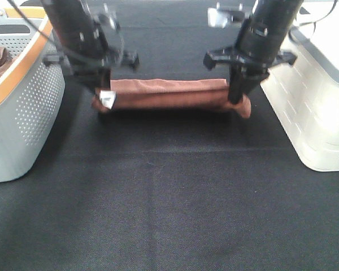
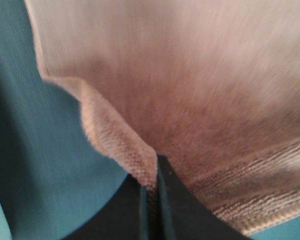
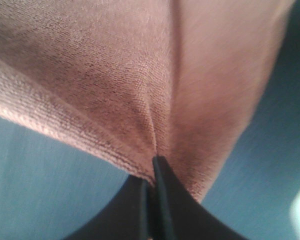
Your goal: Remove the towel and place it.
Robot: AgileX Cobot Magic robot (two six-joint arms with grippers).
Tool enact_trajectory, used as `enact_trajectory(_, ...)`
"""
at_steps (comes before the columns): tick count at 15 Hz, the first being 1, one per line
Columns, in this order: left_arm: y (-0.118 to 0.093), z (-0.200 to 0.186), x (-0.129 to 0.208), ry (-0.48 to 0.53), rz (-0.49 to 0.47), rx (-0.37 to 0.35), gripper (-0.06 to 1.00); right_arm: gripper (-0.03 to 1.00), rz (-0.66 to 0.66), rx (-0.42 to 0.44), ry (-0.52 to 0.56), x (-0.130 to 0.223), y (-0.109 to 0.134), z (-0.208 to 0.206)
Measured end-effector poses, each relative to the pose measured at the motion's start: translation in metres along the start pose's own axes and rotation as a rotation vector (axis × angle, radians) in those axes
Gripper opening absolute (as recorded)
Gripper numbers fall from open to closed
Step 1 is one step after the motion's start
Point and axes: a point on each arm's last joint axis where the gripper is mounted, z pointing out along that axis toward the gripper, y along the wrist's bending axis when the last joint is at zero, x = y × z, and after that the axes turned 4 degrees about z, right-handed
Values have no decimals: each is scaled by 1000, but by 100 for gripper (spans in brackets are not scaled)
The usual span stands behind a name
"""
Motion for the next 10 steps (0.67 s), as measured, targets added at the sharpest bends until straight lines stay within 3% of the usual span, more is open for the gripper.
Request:
enact_trajectory(4,-17,17,30,97,53,-24,0,0,50,-28,153,28,-5,33)
enact_trajectory(10,-15,34,51,174,39,-18,3,2,97,-60,208,45,-7,53)
